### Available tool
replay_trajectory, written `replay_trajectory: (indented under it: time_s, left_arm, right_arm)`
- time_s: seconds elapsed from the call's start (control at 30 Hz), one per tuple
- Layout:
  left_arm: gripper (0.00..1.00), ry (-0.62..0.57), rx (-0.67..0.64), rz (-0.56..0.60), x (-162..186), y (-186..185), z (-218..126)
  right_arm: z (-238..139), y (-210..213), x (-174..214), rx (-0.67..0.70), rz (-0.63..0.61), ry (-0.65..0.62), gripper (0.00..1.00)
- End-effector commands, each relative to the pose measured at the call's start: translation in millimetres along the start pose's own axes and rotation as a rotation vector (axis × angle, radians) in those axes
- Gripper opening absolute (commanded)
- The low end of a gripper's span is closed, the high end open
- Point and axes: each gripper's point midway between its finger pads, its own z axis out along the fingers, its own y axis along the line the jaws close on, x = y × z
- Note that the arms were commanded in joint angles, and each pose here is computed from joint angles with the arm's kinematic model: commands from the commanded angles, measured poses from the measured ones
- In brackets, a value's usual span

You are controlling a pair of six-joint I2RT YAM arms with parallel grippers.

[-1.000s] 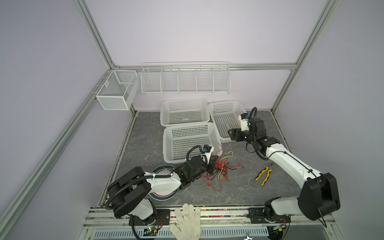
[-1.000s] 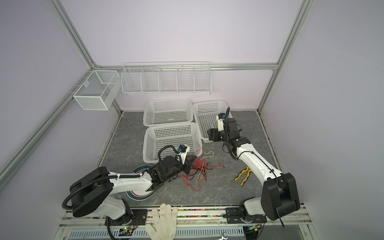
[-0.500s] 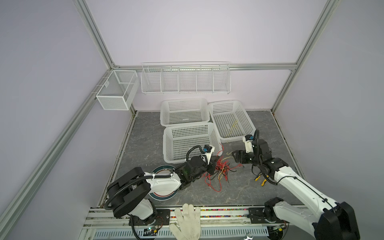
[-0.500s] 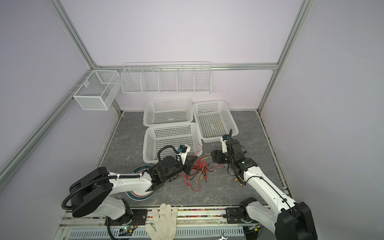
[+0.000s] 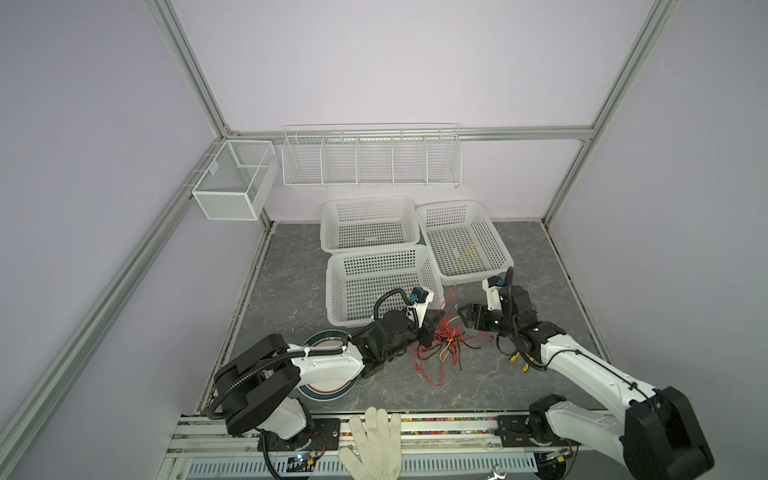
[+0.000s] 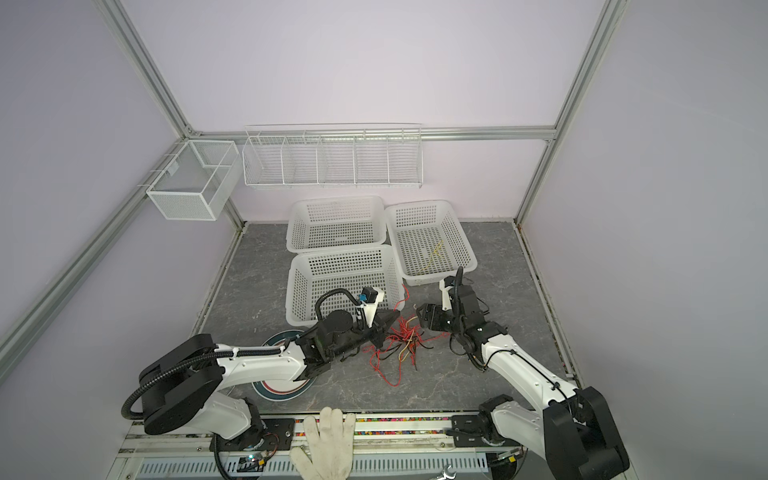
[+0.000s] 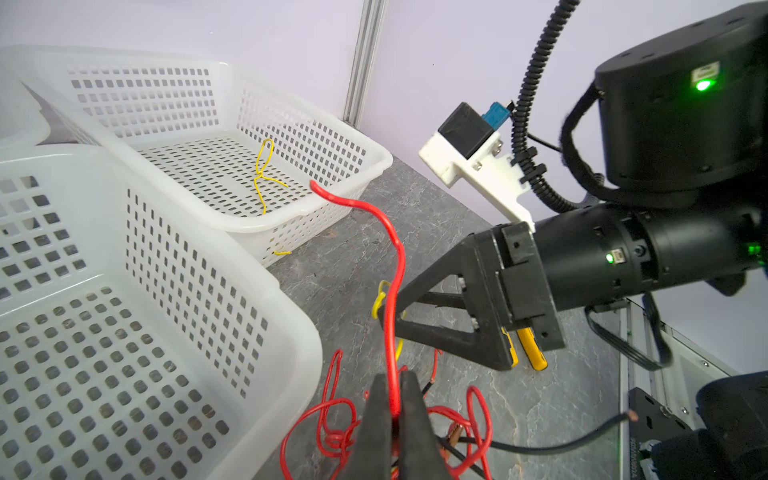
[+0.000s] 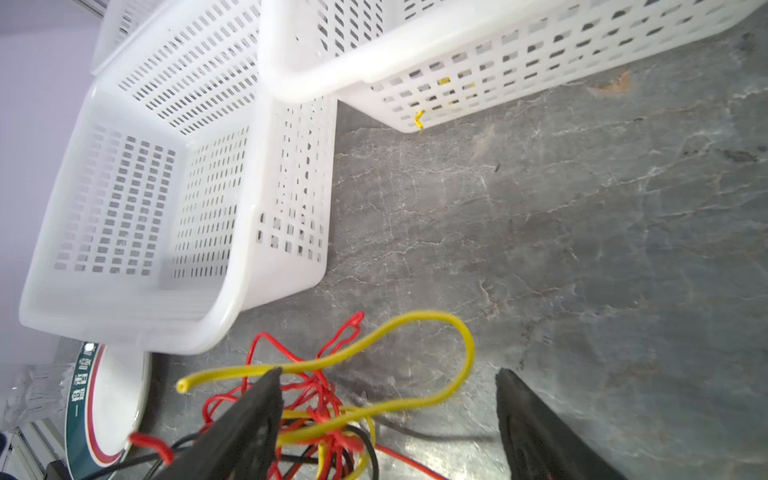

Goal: Untangle the cables

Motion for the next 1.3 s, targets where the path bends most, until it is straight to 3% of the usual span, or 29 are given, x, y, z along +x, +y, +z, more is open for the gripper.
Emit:
replay_trajectory:
  time_s: [0.0, 0.33, 0.9, 1.1, 1.27]
  left_arm:
    - [0.0, -0.058, 0.056, -0.011, -22.6, -16.2, 3.5]
    - [0.0, -0.061, 0.053, -0.001, -23.3, -15.9, 1.9]
    - [0.0, -0.029, -0.061, 0.002, -12.1, 5.5, 8.5]
    - [0.0, -0.026, -0.058, 0.0, -10.3, 5.3, 10.2]
    - [0.0, -0.026, -0.055, 0.0, -10.7, 4.7, 10.8]
  right_arm:
    - [6.9, 7.2, -5.8, -0.043, 0.035, -0.018, 0.8]
    - [15.4, 8.6, -4.6, -0.058, 0.061, 0.0, 0.57]
    - [-34.8, 33.7, -1.1, -0.079, -0.075, 0.102, 0.59]
    - [-32.0, 38.7, 13.2, -0.1, -0.039, 0.145, 0.48]
    - [-24.4, 39.0, 25.1, -0.108, -0.005, 0.16, 0.46]
